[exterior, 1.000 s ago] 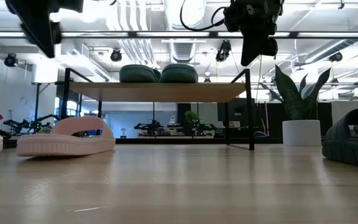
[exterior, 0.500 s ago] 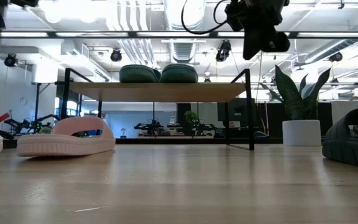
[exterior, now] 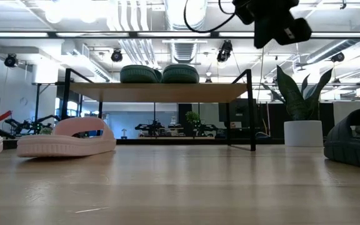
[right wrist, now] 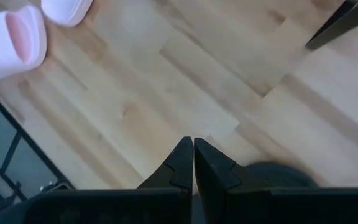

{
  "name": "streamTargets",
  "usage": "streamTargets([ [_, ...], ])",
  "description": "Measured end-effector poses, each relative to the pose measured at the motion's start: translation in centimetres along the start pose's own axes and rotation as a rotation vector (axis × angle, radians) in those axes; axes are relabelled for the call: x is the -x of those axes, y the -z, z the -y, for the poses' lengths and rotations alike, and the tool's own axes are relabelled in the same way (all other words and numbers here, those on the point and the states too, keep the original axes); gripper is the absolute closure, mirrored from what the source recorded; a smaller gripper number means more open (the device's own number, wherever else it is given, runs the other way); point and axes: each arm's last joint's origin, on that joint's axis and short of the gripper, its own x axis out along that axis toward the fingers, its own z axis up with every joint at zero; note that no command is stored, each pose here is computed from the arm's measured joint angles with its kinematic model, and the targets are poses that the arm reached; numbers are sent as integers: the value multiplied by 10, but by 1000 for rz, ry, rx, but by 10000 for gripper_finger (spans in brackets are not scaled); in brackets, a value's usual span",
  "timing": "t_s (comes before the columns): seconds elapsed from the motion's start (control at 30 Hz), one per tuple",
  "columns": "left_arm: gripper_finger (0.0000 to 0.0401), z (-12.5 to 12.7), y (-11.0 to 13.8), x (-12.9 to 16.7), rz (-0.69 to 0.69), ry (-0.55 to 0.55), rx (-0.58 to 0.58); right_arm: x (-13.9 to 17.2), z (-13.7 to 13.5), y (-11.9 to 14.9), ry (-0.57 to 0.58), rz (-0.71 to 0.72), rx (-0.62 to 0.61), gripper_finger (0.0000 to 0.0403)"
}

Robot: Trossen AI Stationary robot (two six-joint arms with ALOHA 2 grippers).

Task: Pick and place slides into the shelf
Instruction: Put the pink slide under the shelf

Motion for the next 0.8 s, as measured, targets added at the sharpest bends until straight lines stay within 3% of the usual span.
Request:
streamTargets([
  [0.07,296,7,8,1,-53,-6,-112,0,-4,7,-3,-6,5,394],
  [0.27,296,13,28,-7,-333,-109,-221,-1,-14,22,-12,9,20,394],
  [0.33,296,15,38,-14,-378,-153,-319,-1,-16,25,-5,23,25,394],
  [0.5,296,27,50,-33,-423,-252,-583,-1,-19,32,-2,29,42,394],
  [0.67,296,38,47,-36,-394,-419,-697,-1,-20,34,-4,26,43,394],
  [0.8,296,46,43,-35,-385,-457,-783,-4,-21,34,6,21,46,394],
])
